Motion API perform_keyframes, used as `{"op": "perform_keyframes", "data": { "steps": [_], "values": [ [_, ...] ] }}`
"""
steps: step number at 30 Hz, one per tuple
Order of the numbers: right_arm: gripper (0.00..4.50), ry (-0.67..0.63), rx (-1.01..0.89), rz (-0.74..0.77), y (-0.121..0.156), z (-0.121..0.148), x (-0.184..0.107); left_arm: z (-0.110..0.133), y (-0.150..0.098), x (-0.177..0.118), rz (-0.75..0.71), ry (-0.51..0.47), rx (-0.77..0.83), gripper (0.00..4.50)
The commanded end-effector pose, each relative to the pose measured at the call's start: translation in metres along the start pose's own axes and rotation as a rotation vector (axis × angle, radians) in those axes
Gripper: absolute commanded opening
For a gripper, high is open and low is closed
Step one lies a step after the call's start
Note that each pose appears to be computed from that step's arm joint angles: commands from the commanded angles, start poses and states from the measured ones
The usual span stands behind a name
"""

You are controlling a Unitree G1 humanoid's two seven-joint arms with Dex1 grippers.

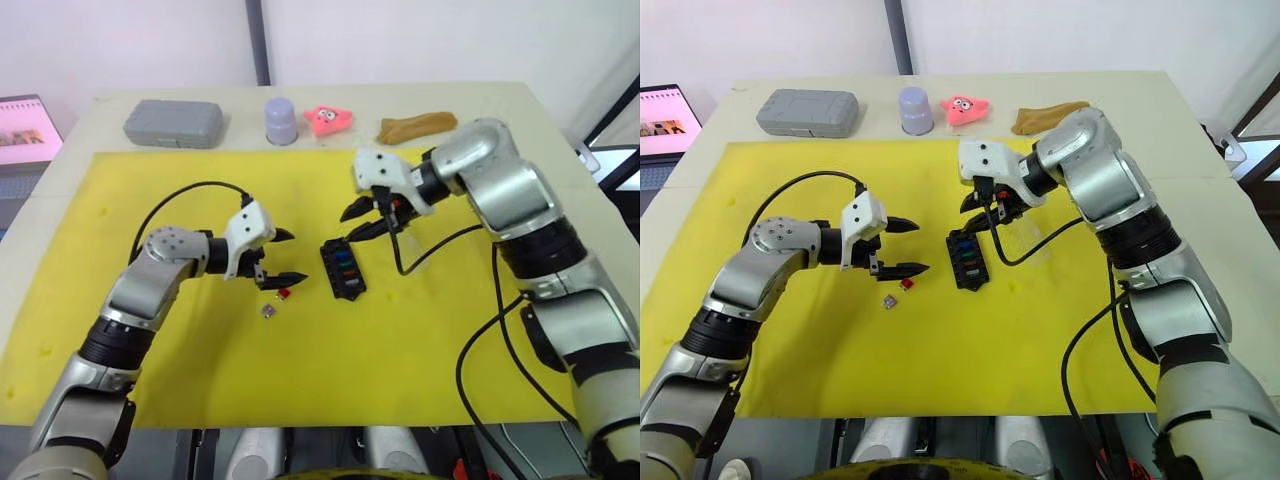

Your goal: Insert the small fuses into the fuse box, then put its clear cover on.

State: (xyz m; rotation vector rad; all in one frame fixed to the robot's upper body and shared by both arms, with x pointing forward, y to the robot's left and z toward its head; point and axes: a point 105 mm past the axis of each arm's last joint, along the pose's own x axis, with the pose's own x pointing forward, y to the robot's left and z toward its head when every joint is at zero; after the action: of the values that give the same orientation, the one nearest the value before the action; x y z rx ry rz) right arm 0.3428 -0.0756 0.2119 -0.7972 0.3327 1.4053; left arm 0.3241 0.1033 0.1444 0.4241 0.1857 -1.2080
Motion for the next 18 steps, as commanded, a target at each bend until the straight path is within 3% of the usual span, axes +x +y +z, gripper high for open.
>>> {"op": "perform_keyframes", "data": {
  "steps": [1, 2, 10, 18],
  "values": [
    [0.59, -0.085, 0.030, -0.039, 0.003, -0.004, 0.003, 0.012, 0.007, -0.007, 0.021, -0.028, 0.047, 4.50],
    [0.06, -0.117, 0.049, -0.033, 0.006, -0.006, 0.006, 0.012, 0.007, -0.006, 0.019, -0.026, 0.047, 4.50],
    [0.06, -0.198, 0.116, -0.020, 0.015, -0.012, 0.017, 0.012, 0.007, -0.007, 0.009, -0.019, 0.047, 4.50],
    [0.06, -0.168, 0.135, 0.026, 0.025, -0.024, 0.020, 0.012, 0.007, -0.008, 0.008, -0.017, 0.047, 4.50]
  ]
}}
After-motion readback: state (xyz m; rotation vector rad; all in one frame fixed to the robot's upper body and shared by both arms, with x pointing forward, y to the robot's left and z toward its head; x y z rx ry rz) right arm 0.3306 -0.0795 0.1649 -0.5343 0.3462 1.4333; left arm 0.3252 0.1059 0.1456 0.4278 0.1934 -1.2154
